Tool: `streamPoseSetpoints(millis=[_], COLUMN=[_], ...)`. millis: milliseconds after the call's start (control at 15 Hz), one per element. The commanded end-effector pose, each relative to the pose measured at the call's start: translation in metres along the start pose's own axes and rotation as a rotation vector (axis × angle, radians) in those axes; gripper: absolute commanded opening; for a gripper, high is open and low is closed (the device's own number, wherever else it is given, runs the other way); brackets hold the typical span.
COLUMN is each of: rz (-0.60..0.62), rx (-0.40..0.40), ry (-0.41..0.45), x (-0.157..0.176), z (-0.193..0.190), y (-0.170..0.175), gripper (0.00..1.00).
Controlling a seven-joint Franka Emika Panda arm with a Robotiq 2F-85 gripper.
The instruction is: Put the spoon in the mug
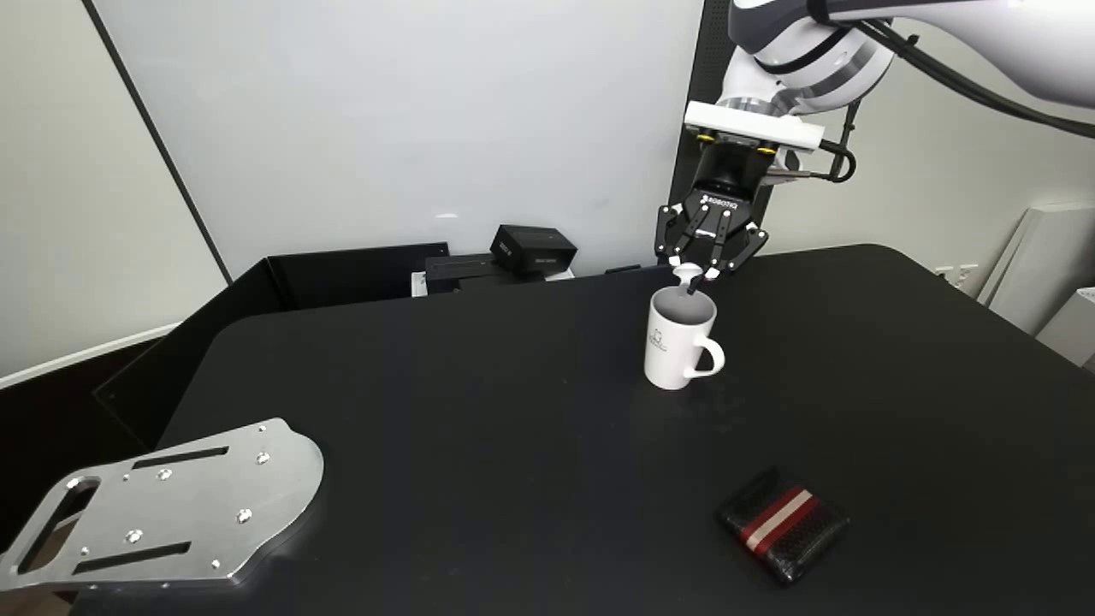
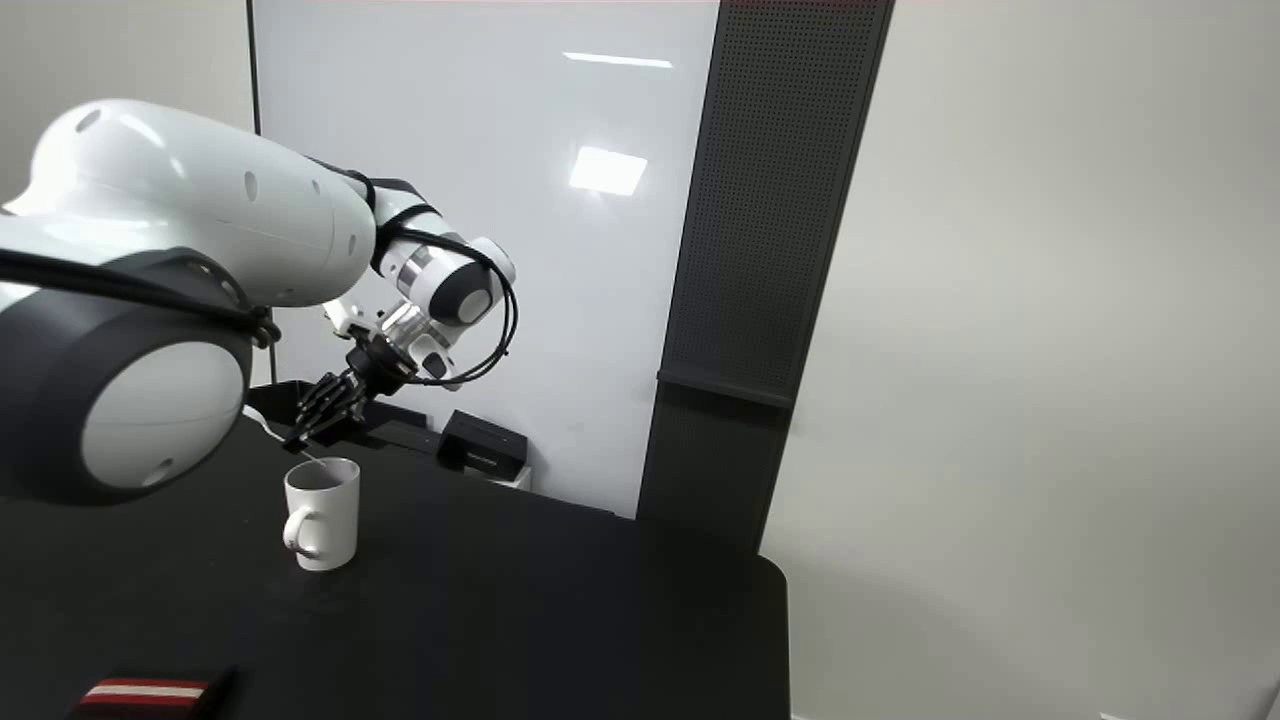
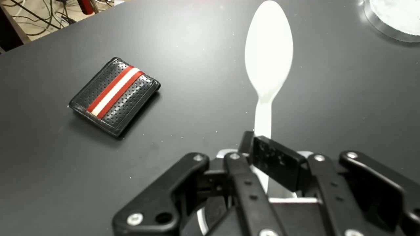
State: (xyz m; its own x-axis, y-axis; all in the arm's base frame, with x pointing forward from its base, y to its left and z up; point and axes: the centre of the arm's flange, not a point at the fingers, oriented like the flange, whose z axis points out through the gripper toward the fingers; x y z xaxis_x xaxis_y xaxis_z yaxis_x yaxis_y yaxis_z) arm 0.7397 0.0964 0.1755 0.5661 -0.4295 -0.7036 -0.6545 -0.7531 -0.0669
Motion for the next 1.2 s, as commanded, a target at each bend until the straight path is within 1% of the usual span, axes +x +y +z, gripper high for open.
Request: streamPoseSetpoints(millis=[0,333,533,600,667,733,800,933,1133], rz=[0.054,0.097,0.11,0.11,0.113,0.113,0.112,0.107,0.071], rx=[0.061,0.099,0.108,0.109,0.11,0.112,0.111,0.111,0.097], ry=[-0.031,-0.04,-0.044,-0.046,-0.047,-0.048,-0.048,-0.04,0.006], x=[0.015,0.034,0.044,0.047,0.049,0.05,0.051,0.048,0.03], z=[-0.006,-0.008,-0.009,-0.008,-0.008,-0.009,-0.009,-0.011,-0.023], y=[0.001,0.022,0.033,0.035,0.037,0.037,0.037,0.035,0.024], gripper=[0.02,0.02,0.02,0.33,0.34,0.39,0.47,0.59,0.81])
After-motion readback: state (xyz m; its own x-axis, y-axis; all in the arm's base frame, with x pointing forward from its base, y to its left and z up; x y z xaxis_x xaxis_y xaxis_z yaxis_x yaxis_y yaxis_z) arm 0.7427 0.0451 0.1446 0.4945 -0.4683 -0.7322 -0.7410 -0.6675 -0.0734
